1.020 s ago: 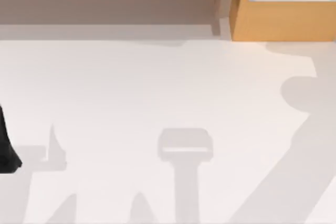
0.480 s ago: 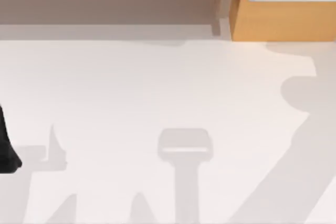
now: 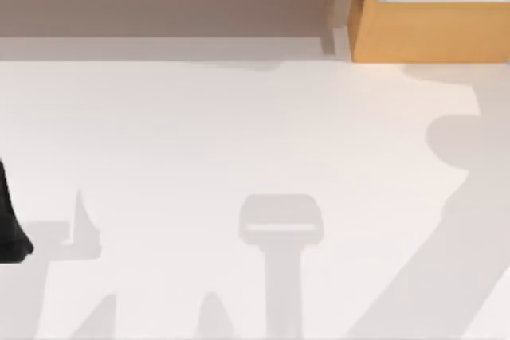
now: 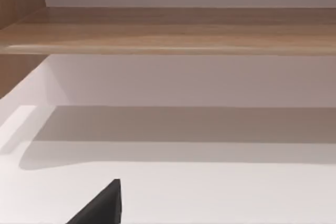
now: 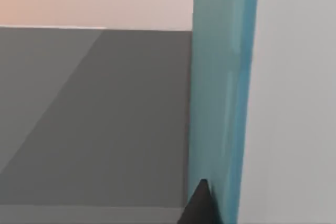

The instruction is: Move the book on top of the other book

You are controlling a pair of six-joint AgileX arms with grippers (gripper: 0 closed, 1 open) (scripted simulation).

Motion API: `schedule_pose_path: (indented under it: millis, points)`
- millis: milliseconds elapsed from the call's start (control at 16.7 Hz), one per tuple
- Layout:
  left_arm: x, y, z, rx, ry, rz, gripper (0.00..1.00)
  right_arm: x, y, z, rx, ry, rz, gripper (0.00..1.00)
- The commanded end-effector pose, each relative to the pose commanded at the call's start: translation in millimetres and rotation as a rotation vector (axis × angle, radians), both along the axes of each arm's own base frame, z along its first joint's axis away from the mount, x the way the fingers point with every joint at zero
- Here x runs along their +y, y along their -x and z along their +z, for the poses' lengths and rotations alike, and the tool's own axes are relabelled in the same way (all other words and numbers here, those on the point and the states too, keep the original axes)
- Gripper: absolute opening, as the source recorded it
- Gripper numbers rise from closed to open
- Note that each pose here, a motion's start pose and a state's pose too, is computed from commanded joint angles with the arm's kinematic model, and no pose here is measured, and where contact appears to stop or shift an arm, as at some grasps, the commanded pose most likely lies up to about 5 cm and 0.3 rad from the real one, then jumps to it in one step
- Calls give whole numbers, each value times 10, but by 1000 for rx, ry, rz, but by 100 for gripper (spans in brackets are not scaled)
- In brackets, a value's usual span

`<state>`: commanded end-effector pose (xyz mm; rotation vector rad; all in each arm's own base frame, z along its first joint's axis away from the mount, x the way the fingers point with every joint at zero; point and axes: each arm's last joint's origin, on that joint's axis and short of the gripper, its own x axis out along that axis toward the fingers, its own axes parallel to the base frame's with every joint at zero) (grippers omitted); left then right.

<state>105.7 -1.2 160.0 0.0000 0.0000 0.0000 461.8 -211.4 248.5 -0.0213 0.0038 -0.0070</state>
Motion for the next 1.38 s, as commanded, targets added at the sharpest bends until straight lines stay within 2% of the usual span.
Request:
schedule_pose_path:
  millis: [540, 720, 1140, 1260, 1380]
  points:
    - [0, 0, 0, 0, 0, 0, 100, 3, 10, 20, -3, 0, 1, 0]
    - [0, 0, 0, 0, 0, 0, 100, 92, 53, 161, -23, 7, 20, 0]
    - [0, 0, 0, 0, 0, 0, 100, -2, 104, 129, -7, -1, 1, 0]
    - [0, 0, 0, 0, 0, 0, 100, -49, 190, 229, -17, -25, 12, 0]
    - [0, 0, 0, 0, 0, 0, 100, -171, 398, 398, -30, -81, 18, 0]
